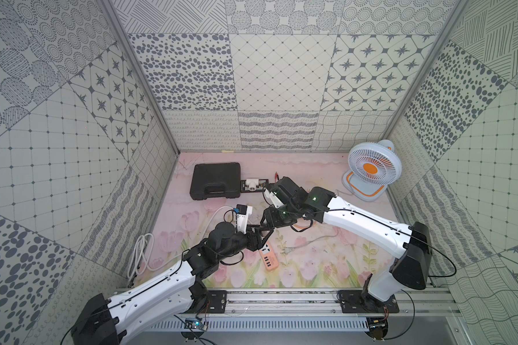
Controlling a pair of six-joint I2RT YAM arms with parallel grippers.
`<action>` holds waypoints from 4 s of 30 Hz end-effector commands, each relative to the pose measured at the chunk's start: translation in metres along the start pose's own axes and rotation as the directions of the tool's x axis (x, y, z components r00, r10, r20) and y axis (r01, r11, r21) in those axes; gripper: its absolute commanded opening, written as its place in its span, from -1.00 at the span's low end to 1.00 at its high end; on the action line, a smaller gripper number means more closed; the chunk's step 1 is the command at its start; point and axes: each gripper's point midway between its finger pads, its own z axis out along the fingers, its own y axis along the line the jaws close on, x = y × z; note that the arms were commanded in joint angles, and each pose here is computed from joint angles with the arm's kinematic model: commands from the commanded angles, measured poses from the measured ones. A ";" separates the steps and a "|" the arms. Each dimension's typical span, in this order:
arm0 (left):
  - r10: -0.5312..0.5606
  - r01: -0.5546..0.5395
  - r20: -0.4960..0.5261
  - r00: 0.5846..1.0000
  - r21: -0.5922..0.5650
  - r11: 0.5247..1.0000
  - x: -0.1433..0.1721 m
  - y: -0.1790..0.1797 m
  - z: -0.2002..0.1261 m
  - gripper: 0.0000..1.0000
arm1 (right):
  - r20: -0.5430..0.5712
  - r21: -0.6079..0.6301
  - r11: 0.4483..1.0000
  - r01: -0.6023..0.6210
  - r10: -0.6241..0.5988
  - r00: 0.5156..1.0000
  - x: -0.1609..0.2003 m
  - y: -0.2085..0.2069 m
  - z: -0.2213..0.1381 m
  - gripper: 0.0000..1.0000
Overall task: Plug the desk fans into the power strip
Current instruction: Pick up the plug from the center of the board.
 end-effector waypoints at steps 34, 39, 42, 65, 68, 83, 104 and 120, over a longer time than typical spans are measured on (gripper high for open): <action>0.302 -0.303 0.040 0.952 0.242 0.922 -0.012 -0.067 0.003 0.97 | -0.046 -0.372 0.920 -0.121 0.112 0.993 0.007 -0.011 -0.064 -1.00; 0.400 -0.399 0.066 0.914 0.328 0.856 -0.005 -0.092 0.011 0.98 | -0.070 -0.424 0.897 -0.128 0.108 0.992 0.010 -0.005 -0.070 -1.00; 0.430 -0.432 0.083 0.899 0.328 0.840 -0.002 -0.094 0.015 0.97 | -0.079 -0.430 0.893 -0.135 0.112 0.991 0.012 -0.006 -0.071 -1.00; 0.431 -0.425 0.036 0.902 0.249 0.870 0.009 -0.075 0.019 -0.41 | -0.093 -0.441 0.879 -0.180 0.155 0.984 0.014 -0.016 -0.062 -1.00; 0.412 -0.410 0.033 0.911 0.200 0.890 0.005 -0.067 0.021 -0.95 | -0.065 -0.429 0.887 -0.170 0.157 0.985 0.012 -0.018 -0.063 -0.93; 0.237 -0.280 0.287 0.928 0.117 0.953 -0.019 -0.043 0.008 -1.00 | 0.540 -0.024 1.000 -0.008 0.020 0.841 -0.012 -0.019 -0.085 0.93; 0.265 -0.322 0.335 0.904 0.127 0.938 -0.034 -0.056 0.004 -1.00 | 0.221 -0.266 0.963 -0.040 0.101 0.970 0.013 -0.010 -0.033 0.24; 0.284 -0.334 0.296 0.912 0.136 0.933 -0.025 -0.055 0.009 -1.00 | 0.223 -0.246 0.969 -0.032 0.088 0.971 0.010 -0.010 -0.029 -0.75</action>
